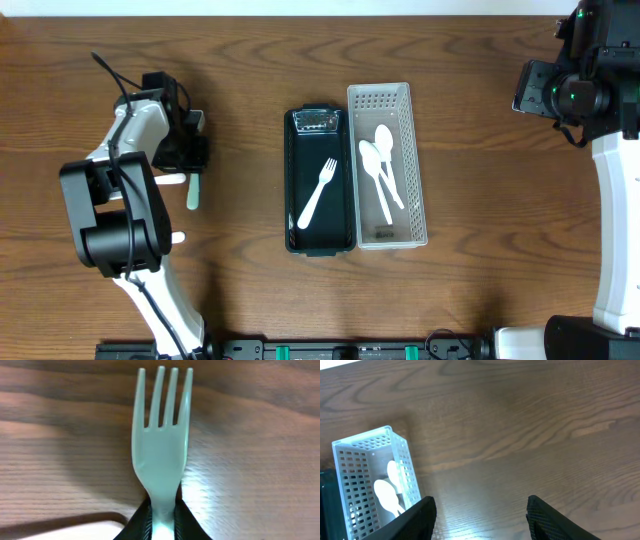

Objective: Pack container
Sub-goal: 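Move the left gripper back and grasp another white fork, then lower the second fork into the black tray and release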

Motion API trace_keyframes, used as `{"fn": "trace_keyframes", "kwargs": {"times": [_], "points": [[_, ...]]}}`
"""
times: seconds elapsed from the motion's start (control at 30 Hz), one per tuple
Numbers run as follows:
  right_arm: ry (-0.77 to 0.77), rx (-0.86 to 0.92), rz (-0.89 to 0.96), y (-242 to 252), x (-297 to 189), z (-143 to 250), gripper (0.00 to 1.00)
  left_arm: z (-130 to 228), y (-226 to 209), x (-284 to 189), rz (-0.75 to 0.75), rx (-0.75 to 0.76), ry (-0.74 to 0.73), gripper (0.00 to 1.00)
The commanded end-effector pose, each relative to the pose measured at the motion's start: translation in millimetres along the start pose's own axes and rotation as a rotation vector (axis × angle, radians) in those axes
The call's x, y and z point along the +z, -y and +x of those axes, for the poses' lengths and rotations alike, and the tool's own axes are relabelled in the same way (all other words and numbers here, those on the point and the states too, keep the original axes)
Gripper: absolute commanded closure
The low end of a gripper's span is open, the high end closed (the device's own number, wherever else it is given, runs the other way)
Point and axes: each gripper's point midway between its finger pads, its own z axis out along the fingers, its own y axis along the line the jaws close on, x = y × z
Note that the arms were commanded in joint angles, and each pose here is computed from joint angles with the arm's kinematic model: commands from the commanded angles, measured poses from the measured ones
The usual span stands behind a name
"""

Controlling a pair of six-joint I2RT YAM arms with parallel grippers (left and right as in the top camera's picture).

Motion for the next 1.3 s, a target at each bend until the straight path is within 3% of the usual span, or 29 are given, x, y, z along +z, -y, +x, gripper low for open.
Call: {"fn": "trace_keyframes", "kwargs": {"times": [0.0, 0.13, 0.3, 0.47, 0.6, 0.73, 0.93, 1.27], "points": [[0.003, -0.009, 0.026, 6, 1, -2, 0.38, 2, 21, -5, 0.029, 0.034, -0.02, 0.94], [0.012, -0.009, 0.024, 5, 1, -4, 0.38, -7, 41, -43, 0.022, 0.057, 0.033, 0.94], [0.021, -0.016, 0.022, 6, 2, -6, 0.38, -9, 79, -129, 0.023, 0.071, 0.163, 0.94], [0.021, -0.02, 0.025, 8, 2, -7, 0.38, 5, 133, -208, 0.071, 0.066, 0.344, 0.94], [0.018, -0.02, 0.025, 8, 2, -6, 0.38, 25, 180, -234, 0.145, 0.023, 0.402, 0.94], [0.015, -0.02, 0.026, 8, 2, -5, 0.38, 40, 224, -228, 0.198, 0.0, 0.373, 0.94], [0.0, -0.022, 0.029, 9, 2, -1, 0.39, 42, 268, -179, 0.2, 0.065, 0.303, 0.94], [-0.014, -0.024, 0.032, 9, 2, 2, 0.39, 43, 270, -64, 0.059, 0.083, 0.058, 0.94]]}}
